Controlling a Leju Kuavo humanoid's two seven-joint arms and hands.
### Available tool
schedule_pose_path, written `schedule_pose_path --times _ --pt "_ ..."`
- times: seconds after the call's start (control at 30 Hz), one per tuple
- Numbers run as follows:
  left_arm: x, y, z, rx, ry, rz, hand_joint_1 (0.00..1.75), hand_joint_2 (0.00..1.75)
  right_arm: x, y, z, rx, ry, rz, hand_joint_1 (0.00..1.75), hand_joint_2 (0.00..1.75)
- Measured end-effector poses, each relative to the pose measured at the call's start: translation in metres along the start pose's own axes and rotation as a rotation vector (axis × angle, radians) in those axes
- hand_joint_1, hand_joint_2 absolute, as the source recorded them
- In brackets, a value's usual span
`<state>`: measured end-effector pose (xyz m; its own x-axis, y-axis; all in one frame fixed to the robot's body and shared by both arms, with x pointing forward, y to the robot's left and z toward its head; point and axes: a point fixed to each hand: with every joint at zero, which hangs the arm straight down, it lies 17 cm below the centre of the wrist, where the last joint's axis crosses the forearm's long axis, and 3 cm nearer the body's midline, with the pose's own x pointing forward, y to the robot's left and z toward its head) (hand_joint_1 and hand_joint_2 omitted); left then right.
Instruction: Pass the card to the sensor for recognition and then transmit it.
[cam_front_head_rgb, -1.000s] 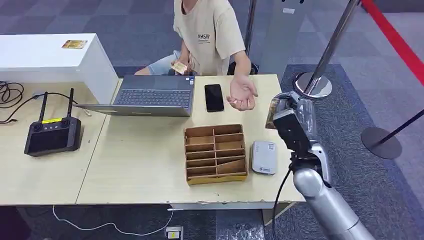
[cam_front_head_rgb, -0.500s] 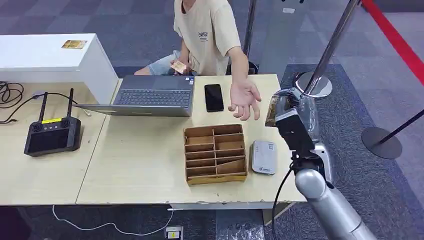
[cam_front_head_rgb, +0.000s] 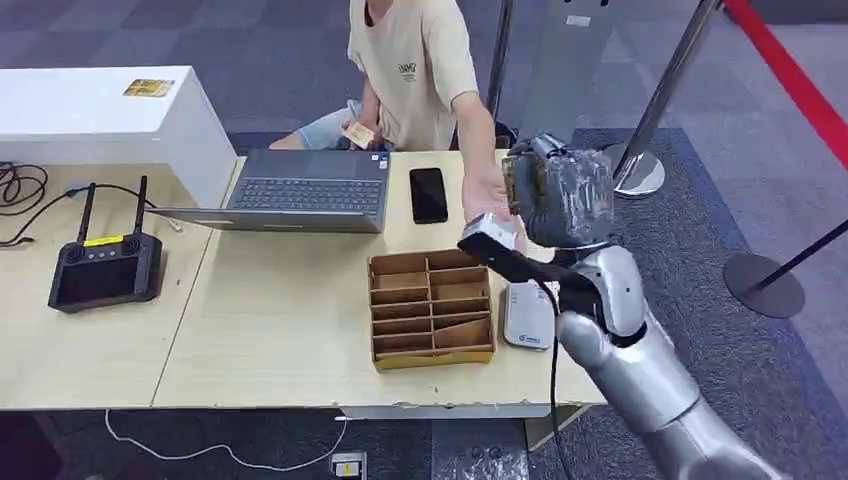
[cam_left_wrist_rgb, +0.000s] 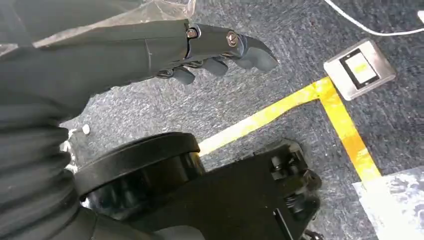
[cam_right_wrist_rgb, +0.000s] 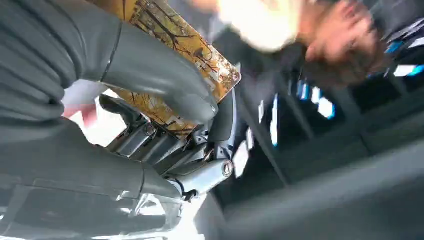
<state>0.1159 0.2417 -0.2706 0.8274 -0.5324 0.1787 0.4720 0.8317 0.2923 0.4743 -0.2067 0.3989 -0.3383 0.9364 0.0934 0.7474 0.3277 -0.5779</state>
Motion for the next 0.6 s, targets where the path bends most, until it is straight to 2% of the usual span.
schedule_pose_path --times 0.07,0.23,0.4,0.6 --pt "0.009 0.005 -0.001 0.012 -0.012 0.000 0.00 1.75 0.012 0.002 -0.008 -0.051 -0.088 0.125 1.75 1.75" --pt "0.023 0.011 -0.001 0.032 -0.024 0.008 0.00 1.75 0.027 0.014 -0.017 -0.081 -0.174 0.259 1.75 1.75" --pt "0.026 0.013 -0.002 0.036 -0.026 0.010 0.00 1.75 0.029 0.025 -0.019 -0.067 -0.186 0.290 1.75 1.75" --pt "0.026 0.013 -0.002 0.036 -0.030 0.007 0.00 1.75 0.025 0.043 -0.003 0.001 -0.167 0.232 1.75 1.75"
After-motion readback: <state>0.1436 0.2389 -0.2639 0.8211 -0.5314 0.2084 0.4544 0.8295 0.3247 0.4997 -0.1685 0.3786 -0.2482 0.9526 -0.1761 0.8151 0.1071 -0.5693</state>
